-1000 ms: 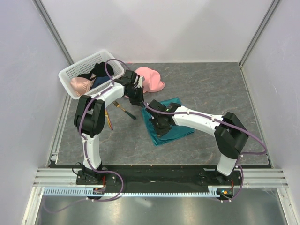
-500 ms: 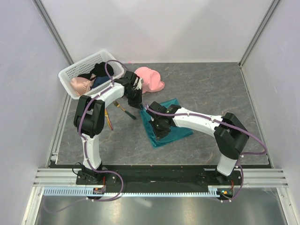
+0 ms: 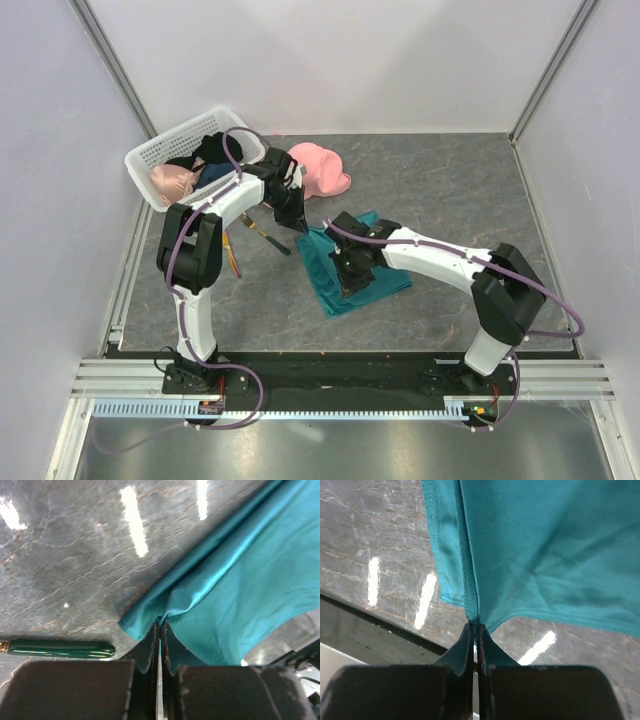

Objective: Fold the napkin into a case and place the utensils inside
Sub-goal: Pick up the square-folded napkin from the center of the board, then fold the square-folded napkin at the center of the board.

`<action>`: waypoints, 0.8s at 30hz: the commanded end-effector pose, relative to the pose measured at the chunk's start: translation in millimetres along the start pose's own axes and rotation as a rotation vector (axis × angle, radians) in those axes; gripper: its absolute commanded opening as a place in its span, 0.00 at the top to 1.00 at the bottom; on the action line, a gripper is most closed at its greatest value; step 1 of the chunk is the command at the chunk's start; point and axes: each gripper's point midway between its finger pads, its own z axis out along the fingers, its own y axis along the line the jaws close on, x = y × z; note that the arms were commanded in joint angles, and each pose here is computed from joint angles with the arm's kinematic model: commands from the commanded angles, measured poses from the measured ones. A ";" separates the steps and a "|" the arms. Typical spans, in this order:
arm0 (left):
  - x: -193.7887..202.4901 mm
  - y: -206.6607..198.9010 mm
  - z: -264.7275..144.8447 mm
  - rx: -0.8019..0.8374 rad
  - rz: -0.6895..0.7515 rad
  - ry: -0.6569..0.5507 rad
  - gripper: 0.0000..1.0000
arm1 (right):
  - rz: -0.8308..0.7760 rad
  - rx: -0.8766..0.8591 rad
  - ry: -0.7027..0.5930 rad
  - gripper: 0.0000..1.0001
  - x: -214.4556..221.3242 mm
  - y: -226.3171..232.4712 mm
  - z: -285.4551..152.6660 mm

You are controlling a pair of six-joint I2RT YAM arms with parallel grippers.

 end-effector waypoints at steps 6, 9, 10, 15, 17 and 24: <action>-34.8 -48.9 -61.5 0.107 0.030 -0.147 0.98 | -0.005 -0.031 -0.050 1.00 -1.3 7.1 -58.1; -32.4 -46.1 -60.3 0.094 0.037 -0.133 0.98 | -0.009 -0.039 -0.045 1.00 -1.6 10.6 -58.2; -30.3 -45.9 -60.6 0.091 0.038 -0.126 0.98 | -0.010 -0.048 -0.044 1.00 -2.6 14.1 -58.8; -22.9 -31.2 -61.3 0.026 0.053 -0.126 0.98 | -0.010 -0.072 -0.044 1.00 -6.5 25.5 -58.5; -18.6 -23.5 -55.8 0.006 0.059 -0.106 0.98 | -0.011 -0.080 -0.036 1.00 -5.8 27.3 -54.3; -10.1 -7.5 -42.7 -0.048 0.066 -0.066 0.98 | -0.011 -0.095 0.023 1.00 5.2 27.5 -29.6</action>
